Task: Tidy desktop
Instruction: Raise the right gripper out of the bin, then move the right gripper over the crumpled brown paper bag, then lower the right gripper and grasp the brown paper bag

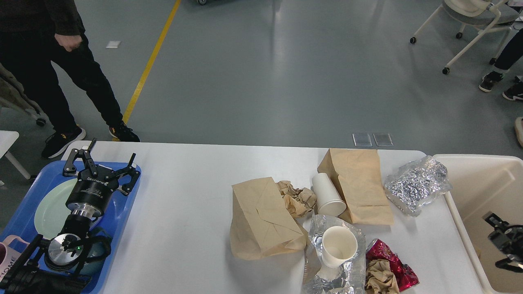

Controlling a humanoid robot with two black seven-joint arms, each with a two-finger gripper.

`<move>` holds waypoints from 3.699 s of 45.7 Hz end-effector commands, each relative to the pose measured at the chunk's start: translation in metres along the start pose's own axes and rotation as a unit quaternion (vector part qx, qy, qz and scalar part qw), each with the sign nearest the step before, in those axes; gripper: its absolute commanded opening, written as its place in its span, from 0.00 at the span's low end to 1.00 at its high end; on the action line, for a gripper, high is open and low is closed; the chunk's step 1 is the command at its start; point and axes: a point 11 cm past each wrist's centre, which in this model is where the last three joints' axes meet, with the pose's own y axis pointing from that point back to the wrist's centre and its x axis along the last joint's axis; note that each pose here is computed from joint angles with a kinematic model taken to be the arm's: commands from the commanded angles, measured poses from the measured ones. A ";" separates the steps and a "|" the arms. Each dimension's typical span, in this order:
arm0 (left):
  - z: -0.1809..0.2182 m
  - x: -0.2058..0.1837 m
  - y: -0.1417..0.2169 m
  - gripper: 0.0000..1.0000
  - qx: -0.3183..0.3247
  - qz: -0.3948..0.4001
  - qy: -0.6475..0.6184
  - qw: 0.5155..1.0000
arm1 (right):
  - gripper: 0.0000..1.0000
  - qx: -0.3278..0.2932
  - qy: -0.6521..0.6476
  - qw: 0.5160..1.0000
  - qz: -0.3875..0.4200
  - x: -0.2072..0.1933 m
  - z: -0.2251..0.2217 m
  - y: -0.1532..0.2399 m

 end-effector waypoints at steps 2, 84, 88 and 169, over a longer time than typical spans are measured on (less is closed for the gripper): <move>0.000 0.000 0.000 0.97 0.000 0.000 0.000 1.000 | 1.00 0.026 0.041 0.998 -0.029 0.056 -0.030 0.022; 0.000 0.000 0.000 0.97 0.000 0.000 0.000 1.000 | 0.94 0.342 0.446 0.763 -0.321 -0.050 -0.254 0.520; 0.000 0.000 0.000 0.97 0.000 0.000 0.000 1.000 | 0.94 0.346 0.442 0.767 -0.312 -0.078 -0.266 0.509; 0.000 -0.001 0.000 0.97 0.000 -0.002 0.000 1.000 | 0.43 0.332 0.429 0.792 -0.280 -0.260 -0.294 0.380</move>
